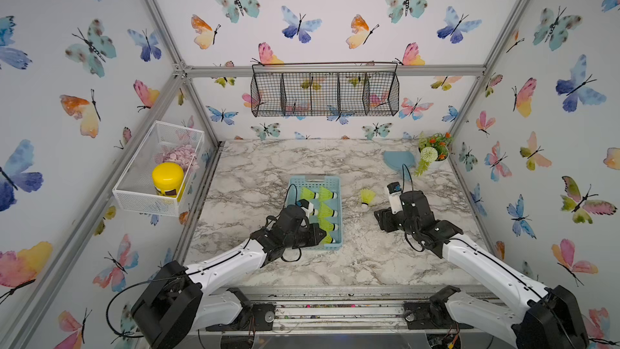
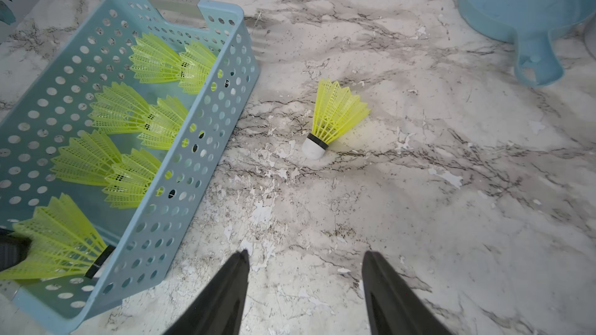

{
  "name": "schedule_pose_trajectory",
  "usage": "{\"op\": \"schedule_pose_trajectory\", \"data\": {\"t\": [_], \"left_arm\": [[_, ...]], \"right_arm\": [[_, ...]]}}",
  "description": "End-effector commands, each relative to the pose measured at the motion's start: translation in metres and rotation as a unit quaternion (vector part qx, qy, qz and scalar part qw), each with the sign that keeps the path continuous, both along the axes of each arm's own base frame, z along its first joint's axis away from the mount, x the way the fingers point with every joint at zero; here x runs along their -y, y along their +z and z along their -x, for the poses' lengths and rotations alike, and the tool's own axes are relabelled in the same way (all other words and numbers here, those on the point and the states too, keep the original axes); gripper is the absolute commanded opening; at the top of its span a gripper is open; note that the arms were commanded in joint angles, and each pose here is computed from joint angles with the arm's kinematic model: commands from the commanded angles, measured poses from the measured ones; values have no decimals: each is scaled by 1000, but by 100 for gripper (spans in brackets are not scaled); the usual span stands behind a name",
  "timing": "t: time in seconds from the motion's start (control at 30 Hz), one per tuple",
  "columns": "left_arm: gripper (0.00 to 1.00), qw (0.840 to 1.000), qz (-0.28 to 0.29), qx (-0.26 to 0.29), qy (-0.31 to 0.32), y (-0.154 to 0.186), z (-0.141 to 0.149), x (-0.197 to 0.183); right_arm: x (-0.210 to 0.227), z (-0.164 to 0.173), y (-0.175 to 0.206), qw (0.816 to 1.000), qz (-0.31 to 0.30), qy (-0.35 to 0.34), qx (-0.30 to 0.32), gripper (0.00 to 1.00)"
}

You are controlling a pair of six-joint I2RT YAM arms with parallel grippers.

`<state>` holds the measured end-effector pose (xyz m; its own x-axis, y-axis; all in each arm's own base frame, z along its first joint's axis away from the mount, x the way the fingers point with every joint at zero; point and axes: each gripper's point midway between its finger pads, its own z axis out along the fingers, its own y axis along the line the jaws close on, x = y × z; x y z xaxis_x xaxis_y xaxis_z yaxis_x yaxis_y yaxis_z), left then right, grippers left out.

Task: Put the shuttlecocks into the storage box
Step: Place the shuttlecock in the storage box.

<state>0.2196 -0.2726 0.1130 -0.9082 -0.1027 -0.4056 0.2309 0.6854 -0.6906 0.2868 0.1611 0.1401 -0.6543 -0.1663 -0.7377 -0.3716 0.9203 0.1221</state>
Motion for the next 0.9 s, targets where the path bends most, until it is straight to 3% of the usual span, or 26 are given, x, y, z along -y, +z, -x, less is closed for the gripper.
{"op": "schedule_pose_trajectory", "data": {"t": [0.0,0.37,0.87], "left_arm": [[0,1000,3,-1,-3,-5,1,4],[1,1000,-15,-13,-5,-23,3,6],[31,999,-51,-12,-1,-31,0,3]], "right_arm": [[-2,2,-6,1000,-4,2,-6,63],[-4,2,-8,1000,-5,4,-11,63],[-3,1,-9,1000,-2,3,-10,63]]}}
